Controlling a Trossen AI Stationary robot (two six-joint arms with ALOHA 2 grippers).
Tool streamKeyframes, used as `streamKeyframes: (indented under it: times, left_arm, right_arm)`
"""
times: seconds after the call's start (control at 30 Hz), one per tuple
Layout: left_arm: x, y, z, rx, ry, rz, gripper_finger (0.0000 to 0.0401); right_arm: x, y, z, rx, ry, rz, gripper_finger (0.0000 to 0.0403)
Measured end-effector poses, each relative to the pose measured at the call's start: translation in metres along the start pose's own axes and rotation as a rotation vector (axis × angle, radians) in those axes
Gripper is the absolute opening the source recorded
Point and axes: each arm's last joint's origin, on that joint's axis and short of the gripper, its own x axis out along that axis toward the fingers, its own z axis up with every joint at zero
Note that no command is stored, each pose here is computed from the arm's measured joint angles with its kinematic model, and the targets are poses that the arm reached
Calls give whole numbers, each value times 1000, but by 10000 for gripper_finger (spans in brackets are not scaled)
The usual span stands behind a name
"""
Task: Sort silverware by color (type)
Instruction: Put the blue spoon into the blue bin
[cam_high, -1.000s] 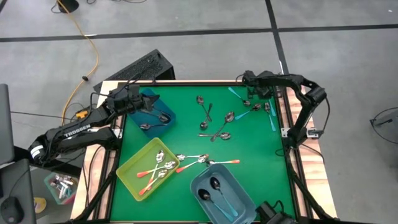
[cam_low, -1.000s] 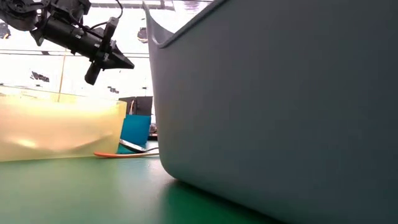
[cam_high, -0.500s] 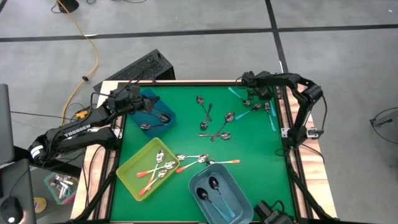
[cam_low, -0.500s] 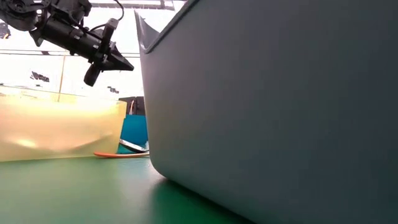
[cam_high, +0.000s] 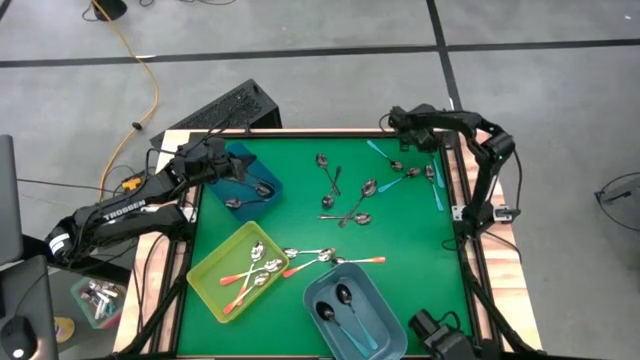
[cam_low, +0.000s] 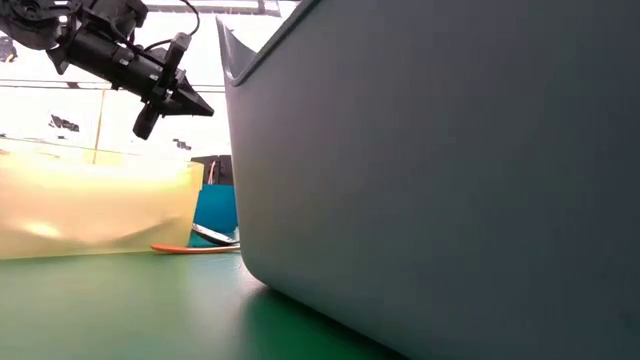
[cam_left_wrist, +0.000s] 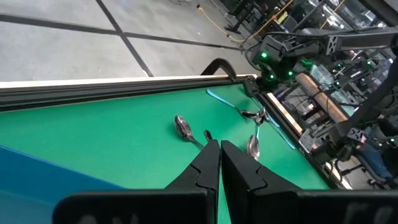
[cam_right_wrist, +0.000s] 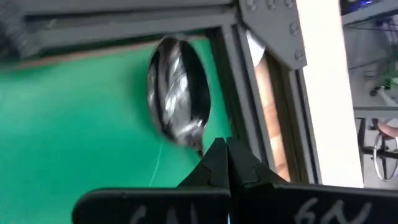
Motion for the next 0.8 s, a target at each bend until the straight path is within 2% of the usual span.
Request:
streamKeyframes:
  times: [0.27, 0.4, 0.53, 0.67, 0.73, 0.8]
  left_arm:
    - [0, 0, -1, 28, 7, 3, 0]
    - [0, 0, -2, 58, 31, -16, 0]
    - [0, 1, -3, 57, 44, -13, 0]
    - [0, 1, -3, 64, 43, -14, 0]
    - [0, 1, -3, 65, 43, -13, 0]
    - [0, 1, -3, 65, 42, -13, 0]
  right_arm:
    - [20, 15, 2, -70, 102, -141, 2]
    - [21, 23, 7, -159, 173, -92, 3]
    - [14, 28, 12, -292, 227, 125, 3]
    - [-8, 35, 7, -456, 168, 283, 3]
    - [-23, 37, 2, -578, 156, 398, 2]
    - [-40, 38, -5, -757, 118, 530, 2]
